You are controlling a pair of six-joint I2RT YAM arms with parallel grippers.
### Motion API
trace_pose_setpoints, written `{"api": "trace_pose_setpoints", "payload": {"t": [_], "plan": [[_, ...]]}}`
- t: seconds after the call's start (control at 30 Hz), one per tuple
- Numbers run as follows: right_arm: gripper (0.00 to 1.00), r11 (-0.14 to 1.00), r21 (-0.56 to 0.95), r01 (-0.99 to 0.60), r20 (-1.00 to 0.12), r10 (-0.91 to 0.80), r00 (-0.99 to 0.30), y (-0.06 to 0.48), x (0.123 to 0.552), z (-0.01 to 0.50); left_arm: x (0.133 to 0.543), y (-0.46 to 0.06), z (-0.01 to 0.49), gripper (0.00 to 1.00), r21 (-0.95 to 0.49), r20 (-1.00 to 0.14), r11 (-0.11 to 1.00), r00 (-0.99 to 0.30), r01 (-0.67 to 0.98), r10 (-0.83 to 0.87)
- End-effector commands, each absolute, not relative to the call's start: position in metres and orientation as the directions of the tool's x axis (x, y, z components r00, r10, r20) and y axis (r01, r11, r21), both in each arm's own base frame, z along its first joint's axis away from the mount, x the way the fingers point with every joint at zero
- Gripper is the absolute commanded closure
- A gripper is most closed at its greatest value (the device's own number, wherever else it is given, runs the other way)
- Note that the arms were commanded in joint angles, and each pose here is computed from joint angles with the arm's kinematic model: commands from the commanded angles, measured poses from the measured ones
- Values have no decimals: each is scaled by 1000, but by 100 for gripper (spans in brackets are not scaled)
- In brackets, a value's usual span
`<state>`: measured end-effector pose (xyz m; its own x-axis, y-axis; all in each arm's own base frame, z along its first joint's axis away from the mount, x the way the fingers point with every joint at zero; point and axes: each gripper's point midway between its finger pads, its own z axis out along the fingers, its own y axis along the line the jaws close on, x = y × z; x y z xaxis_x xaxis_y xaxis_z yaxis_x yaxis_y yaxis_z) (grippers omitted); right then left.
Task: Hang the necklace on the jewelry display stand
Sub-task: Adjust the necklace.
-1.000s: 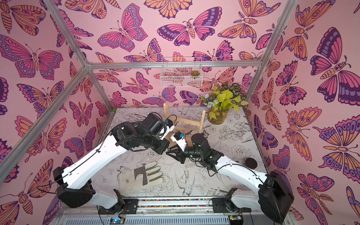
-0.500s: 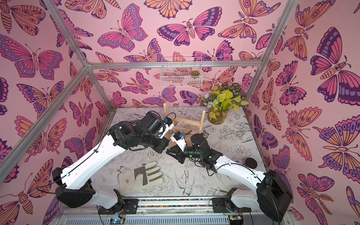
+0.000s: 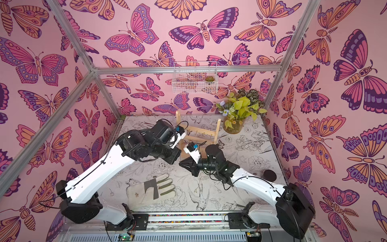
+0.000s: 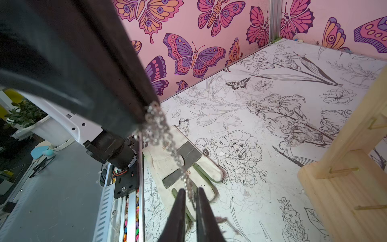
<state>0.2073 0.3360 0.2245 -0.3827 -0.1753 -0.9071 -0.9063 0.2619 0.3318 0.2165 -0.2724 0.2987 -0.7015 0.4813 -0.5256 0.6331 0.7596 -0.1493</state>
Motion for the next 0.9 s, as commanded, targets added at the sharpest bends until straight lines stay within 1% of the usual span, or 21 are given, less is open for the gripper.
{"api": "trace_pose_setpoints", "payload": {"t": [0.0, 0.2, 0.27, 0.4, 0.47, 0.6, 0.73, 0.77, 0.87], "plan": [[87, 235, 319, -918, -919, -160, -361, 338, 202, 231, 218, -270, 300, 100, -140, -521, 763, -702, 631, 486], [89, 232, 314, -921, -924, -148, -352, 338, 203, 234, 217, -270, 300, 100, -144, -521, 759, -701, 635, 487], [91, 232, 313, -921, -925, -146, -351, 339, 204, 235, 217, -270, 300, 100, -146, -520, 759, -702, 634, 486], [99, 226, 316, -921, -924, -148, -353, 340, 203, 234, 218, -270, 301, 100, -144, -524, 761, -701, 633, 484], [100, 219, 318, -922, -924, -148, -354, 340, 202, 235, 218, -269, 301, 100, -142, -525, 762, -701, 631, 483], [100, 184, 354, -917, -911, -154, -382, 339, 193, 236, 225, -264, 296, 100, -127, -519, 778, -710, 615, 476], [100, 103, 436, -894, -880, -156, -448, 340, 176, 245, 236, -260, 283, 100, -140, -512, 798, -733, 586, 448], [100, 92, 457, -885, -870, -158, -466, 341, 173, 248, 239, -260, 280, 98, -146, -511, 803, -739, 578, 439], [100, 66, 539, -839, -821, -179, -542, 342, 166, 253, 245, -259, 269, 79, -177, -496, 812, -763, 556, 414]]}}
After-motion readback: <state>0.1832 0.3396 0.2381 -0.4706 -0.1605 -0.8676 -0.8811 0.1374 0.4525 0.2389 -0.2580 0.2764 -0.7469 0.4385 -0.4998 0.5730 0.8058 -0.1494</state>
